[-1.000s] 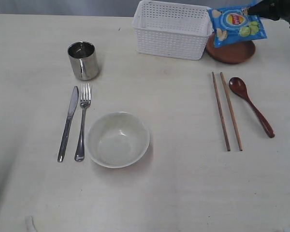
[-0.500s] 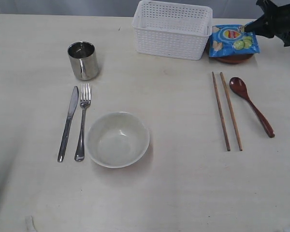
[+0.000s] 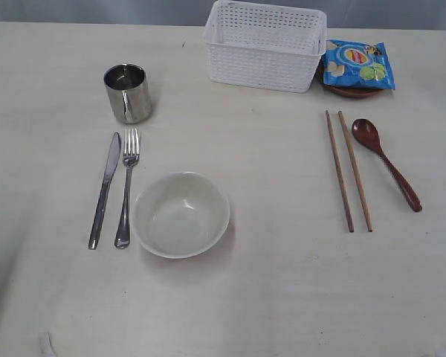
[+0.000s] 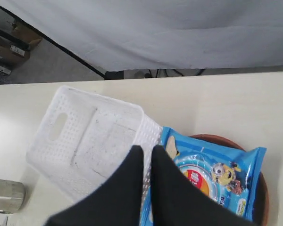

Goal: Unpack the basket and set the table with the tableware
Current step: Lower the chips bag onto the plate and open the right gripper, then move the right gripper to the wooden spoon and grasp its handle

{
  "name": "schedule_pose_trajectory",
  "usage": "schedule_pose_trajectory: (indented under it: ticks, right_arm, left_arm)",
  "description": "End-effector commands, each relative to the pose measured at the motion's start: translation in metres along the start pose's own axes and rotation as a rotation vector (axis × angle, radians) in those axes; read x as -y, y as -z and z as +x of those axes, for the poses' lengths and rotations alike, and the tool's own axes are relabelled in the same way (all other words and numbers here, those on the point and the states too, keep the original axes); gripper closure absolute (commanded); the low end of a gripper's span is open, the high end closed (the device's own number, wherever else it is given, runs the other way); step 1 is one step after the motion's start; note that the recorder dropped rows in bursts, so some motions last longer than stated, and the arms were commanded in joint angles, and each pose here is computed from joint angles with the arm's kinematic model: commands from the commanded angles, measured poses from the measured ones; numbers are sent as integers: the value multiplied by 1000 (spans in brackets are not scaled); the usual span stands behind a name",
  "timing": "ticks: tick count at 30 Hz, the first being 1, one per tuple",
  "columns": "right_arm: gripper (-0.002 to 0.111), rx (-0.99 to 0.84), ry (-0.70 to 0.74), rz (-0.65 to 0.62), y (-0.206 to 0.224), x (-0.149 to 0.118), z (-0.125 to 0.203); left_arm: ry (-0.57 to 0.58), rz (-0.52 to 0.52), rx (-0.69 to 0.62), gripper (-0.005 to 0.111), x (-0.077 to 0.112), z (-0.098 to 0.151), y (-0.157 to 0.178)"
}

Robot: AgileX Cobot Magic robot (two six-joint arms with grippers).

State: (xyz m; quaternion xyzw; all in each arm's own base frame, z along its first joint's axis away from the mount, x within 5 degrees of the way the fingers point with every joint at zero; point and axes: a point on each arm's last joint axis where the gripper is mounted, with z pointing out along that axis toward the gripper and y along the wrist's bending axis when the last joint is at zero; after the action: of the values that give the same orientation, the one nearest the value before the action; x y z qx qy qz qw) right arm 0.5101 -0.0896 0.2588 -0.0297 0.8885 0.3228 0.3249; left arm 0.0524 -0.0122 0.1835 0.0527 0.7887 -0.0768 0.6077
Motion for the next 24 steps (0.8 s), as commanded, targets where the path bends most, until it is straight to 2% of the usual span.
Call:
schedule_pose_trajectory:
  ticks: [1, 4, 6, 7, 8, 9, 12, 14, 18, 24]
  right_arm:
    - [109, 37, 59, -3, 26, -38, -15]
    - [109, 0, 32, 36, 22, -68, -16]
    - [109, -111, 104, 204, 3, -101, -7]
    - [109, -140, 135, 233, -4, -112, -4]
    - [109, -166, 201, 272, -15, -135, 2]
    - [109, -168, 231, 312, -17, -145, 4]
    - [109, -78, 335, 575, -7, -182, 7]
    - [109, -12, 318, 588, 2, -192, 9]
    - [109, -7, 313, 586, 4, -191, 10]
    - [109, -22, 425, 603, 3, -187, 8]
  left_arm:
    - [-6, 6, 1, 107, 0, 1, 0]
    - [-6, 6, 1, 107, 0, 1, 0]
    - [-6, 6, 1, 107, 0, 1, 0]
    - [-6, 6, 1, 107, 0, 1, 0]
    - [-6, 6, 1, 107, 0, 1, 0]
    - [-6, 6, 1, 107, 0, 1, 0]
    - [-2, 7, 1, 107, 0, 1, 0]
    - [-2, 7, 1, 107, 0, 1, 0]
    - [-2, 7, 1, 107, 0, 1, 0]
    - [-2, 7, 1, 107, 0, 1, 0]
